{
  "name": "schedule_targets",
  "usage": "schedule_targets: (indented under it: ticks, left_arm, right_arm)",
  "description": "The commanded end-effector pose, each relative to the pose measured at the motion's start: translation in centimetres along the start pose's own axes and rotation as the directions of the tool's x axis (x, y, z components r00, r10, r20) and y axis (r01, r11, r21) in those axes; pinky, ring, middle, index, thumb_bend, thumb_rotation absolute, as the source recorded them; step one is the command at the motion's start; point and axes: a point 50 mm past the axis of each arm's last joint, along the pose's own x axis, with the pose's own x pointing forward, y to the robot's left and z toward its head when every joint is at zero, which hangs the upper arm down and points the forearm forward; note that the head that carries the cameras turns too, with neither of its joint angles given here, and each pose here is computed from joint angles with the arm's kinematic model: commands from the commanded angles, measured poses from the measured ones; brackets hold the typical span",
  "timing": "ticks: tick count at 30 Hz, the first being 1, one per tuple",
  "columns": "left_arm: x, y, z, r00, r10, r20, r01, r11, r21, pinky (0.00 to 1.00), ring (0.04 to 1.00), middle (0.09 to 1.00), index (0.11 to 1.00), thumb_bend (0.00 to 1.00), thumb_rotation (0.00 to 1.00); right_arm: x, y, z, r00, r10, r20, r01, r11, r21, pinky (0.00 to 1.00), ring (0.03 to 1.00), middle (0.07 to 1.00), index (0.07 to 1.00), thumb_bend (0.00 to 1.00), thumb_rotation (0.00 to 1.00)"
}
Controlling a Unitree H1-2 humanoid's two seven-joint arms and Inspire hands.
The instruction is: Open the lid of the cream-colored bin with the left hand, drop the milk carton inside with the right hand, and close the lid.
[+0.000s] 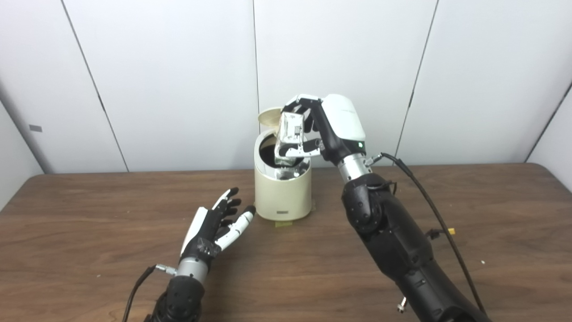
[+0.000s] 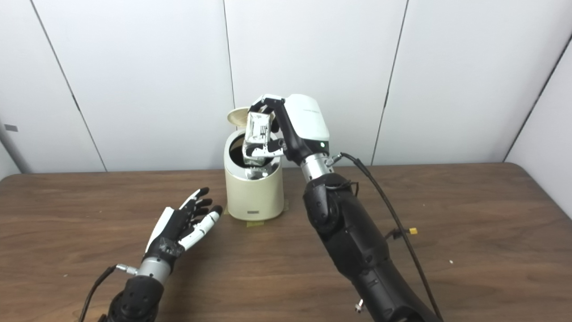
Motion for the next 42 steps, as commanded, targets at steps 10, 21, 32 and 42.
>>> schedule_targets:
  ticks: [10,21,32,42]
  left_arm:
    - [0.4,0.7,2.4,0.996,0.036,0.086,-0.037,0.999,0.017,0.84,0.886,0.893,0.965,0.47,0.6]
    - [0.1,0.9,2.3,0.996,0.038,0.084,-0.04,0.999,0.028,0.84,0.89,0.902,0.967,0.47,0.62]
    - [0.2,0.8,2.2,0.997,0.027,0.077,-0.029,0.999,0.027,0.82,0.89,0.909,0.975,0.44,0.57]
    - [0.4,0.8,2.1,0.997,0.019,0.081,-0.022,0.999,0.038,0.83,0.903,0.926,0.983,0.4,0.49]
  right_arm:
    - [2.4,-0.9,2.1,0.99,-0.096,0.105,0.094,0.995,0.024,0.3,0.356,0.493,0.566,0.51,0.0]
    - [1.9,-0.9,1.9,0.999,0.048,-0.017,-0.05,0.992,-0.118,0.08,0.145,0.342,0.682,0.97,0.14]
    - [2.2,-1.9,2.0,0.995,0.096,-0.017,-0.097,0.984,-0.152,0.57,0.678,0.703,0.713,1.0,0.29]
    - [1.8,-2.6,1.8,0.998,0.059,-0.017,-0.061,0.99,-0.128,0.58,0.641,0.647,0.623,0.96,0.27]
